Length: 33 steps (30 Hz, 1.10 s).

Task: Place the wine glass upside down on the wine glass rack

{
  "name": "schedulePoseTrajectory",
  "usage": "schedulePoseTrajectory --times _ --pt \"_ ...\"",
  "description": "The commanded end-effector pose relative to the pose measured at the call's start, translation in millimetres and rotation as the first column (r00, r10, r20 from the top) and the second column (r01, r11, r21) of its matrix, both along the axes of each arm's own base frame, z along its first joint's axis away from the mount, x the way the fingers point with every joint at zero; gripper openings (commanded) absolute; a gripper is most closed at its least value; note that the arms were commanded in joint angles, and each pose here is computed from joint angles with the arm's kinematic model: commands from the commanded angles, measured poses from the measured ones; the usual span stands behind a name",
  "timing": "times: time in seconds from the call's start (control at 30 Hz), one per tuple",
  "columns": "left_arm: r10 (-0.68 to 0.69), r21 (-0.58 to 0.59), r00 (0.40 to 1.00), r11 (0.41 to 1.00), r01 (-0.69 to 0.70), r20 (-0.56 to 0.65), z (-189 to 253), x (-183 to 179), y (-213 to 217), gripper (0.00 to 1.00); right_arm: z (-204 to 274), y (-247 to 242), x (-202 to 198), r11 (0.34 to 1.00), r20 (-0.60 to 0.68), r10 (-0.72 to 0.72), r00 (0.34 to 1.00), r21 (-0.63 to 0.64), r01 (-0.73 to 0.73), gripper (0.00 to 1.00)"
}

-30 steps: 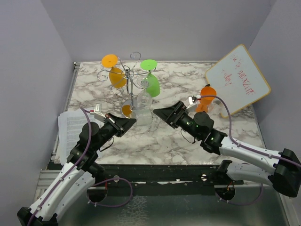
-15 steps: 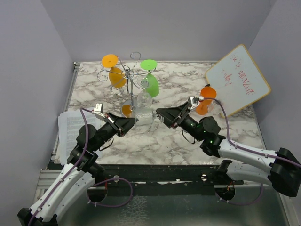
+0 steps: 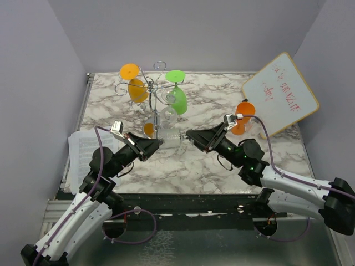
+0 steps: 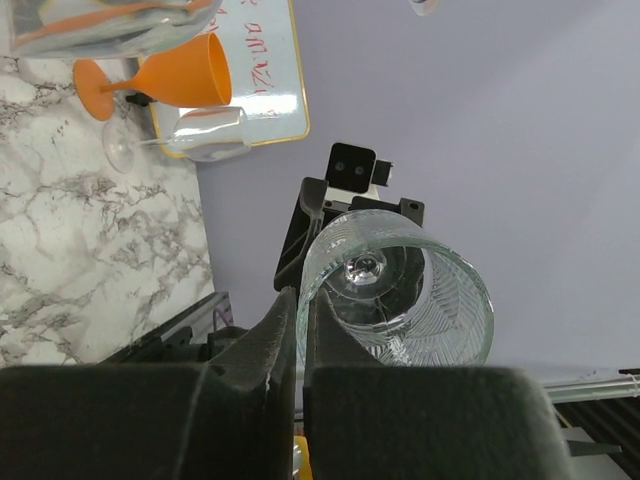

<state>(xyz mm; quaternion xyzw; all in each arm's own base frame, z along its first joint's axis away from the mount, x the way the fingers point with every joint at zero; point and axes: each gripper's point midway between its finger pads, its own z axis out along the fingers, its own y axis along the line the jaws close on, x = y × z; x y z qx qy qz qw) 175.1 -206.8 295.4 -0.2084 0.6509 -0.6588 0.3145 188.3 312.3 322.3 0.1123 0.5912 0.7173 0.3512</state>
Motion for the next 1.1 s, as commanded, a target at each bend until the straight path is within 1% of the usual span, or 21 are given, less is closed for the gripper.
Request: schedulePoseTrajectory --times 0.0,0.1,0.17,0.23,0.33,0.47,0.6,0.73,0.9,0.97,1.07 --pt "-0.014 -0.042 0.999 0.999 0.016 0.043 13.9 -3.8 -0.6 0.1 7.7 -0.7 -0.8 0.999 0.044 -0.013 0.999 -0.038 0.015 0.32" --pt "-0.009 -0.033 0.999 0.999 0.01 0.039 8.6 -3.1 0.0 0.27 6.5 -2.2 1.1 0.998 0.044 -0.029 0.999 -0.062 0.032 0.26" --pt "-0.001 -0.024 0.999 1.0 0.002 0.032 2.7 -2.0 0.7 0.36 6.4 -4.5 4.3 0.996 0.038 -0.051 0.998 -0.074 0.054 0.24" --pt "0.004 -0.021 1.0 1.0 -0.004 0.022 -3.8 -1.4 1.4 0.41 5.6 -5.5 6.4 0.994 0.03 -0.064 0.997 -0.092 0.066 0.22" --pt "0.002 -0.009 1.0 1.0 -0.002 -0.018 -18.4 -0.3 0.4 0.46 -1.6 -2.7 9.7 0.985 0.004 -0.07 0.998 -0.155 0.07 0.16" --pt "0.025 0.028 0.997 0.999 -0.023 -0.07 -40.5 2.4 2.7 0.51 -10.7 -2.4 10.8 0.978 -0.015 -0.075 0.997 -0.198 0.07 0.13" --pt "0.083 0.062 0.993 0.995 -0.078 -0.081 -54.8 5.6 11.6 0.57 -20.2 -5.4 11.6 0.967 -0.031 -0.09 0.995 -0.243 0.08 0.12" --pt "0.148 0.128 0.984 0.983 -0.135 -0.102 -73.0 8.3 22.3 0.67 -32.9 -9.0 14.0 0.942 -0.059 -0.115 0.992 -0.322 0.09 0.08" --pt "0.209 0.214 0.967 0.961 -0.176 -0.147 -98.6 10.3 32.8 0.77 -53.0 -13.3 16.9 0.912 -0.082 -0.145 0.986 -0.399 0.101 0.06" --pt "0.236 0.26 0.959 0.947 -0.19 -0.159 -108.3 11.2 37.5 0.83 -61.7 -16.5 19.4 0.888 -0.075 -0.163 0.984 -0.446 0.113 0.05" --pt "0.265 0.348 0.956 0.914 -0.209 -0.122 -115.2 13.2 45.2 0.93 -73.4 -23.0 23.0 0.838 -0.043 -0.188 0.981 -0.528 0.138 0.05"
